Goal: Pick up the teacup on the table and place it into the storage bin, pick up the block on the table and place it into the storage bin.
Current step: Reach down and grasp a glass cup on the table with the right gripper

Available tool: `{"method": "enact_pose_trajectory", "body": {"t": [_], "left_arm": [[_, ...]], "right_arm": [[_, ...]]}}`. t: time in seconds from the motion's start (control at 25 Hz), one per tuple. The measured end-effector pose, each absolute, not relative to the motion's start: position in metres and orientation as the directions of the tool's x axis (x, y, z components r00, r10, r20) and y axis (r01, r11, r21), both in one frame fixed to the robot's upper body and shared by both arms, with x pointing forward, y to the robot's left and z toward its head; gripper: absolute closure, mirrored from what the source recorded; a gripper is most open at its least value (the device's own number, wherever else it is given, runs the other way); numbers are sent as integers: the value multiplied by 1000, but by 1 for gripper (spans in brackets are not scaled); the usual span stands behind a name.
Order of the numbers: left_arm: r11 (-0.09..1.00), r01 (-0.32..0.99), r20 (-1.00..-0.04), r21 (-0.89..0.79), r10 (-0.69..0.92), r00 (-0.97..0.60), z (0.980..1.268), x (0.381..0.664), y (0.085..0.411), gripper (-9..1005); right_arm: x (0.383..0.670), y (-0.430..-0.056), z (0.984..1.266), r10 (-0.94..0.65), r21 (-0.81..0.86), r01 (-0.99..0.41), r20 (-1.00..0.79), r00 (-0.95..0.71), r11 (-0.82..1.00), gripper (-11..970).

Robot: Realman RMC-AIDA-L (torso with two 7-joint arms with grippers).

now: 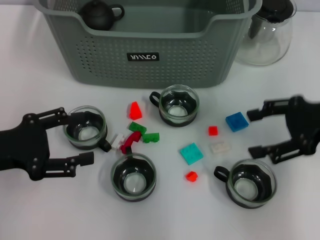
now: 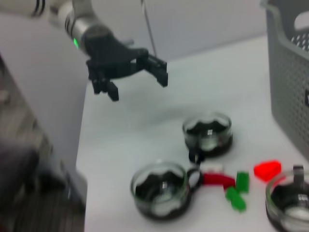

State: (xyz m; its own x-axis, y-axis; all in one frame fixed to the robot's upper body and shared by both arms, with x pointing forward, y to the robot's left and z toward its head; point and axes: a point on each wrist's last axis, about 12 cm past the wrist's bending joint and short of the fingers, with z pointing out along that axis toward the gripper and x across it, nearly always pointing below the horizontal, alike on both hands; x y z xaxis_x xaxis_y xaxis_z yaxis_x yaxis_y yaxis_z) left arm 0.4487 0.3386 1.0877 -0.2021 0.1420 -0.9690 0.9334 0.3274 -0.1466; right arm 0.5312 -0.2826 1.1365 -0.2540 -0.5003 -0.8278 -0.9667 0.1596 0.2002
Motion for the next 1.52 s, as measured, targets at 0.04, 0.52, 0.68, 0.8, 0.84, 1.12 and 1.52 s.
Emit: {"method": "enact_pose_trajectory", "body": {"t": [0.04,0.52,0.68,0.8,0.84,1.12,1.52], "left_arm": [[330,932,-968,-150,143,-207,1087,449,338,122],[328,927,-969,-182,104,-226,1080,446,332,121],[327,926,-968,-189,94,-231,1079,445,330,121],[327,925,-968,-193,90,-234,1078,444,329,122],[328,924,-968,-195,88,-235,1077,444,329,122],[338,920,-969,-199,75,-237,1075,440,329,122],[339,921,-971,-193,67,-228,1075,441,327,122]], "right_arm": [[535,-281,1147,-536,201,-967,-805,-253,155,57],[562,-194,1217,-877,35,-997,-476,-72,63,94],[563,-153,1209,-901,-41,-999,-432,45,-30,224],[559,-126,1195,-901,-83,-991,-415,127,-102,341],[557,-120,1189,-901,-90,-989,-409,146,-119,341],[566,-103,1165,-888,-154,-985,-438,140,-79,343],[570,-93,1132,-897,-166,-984,-423,131,-65,371]]}}
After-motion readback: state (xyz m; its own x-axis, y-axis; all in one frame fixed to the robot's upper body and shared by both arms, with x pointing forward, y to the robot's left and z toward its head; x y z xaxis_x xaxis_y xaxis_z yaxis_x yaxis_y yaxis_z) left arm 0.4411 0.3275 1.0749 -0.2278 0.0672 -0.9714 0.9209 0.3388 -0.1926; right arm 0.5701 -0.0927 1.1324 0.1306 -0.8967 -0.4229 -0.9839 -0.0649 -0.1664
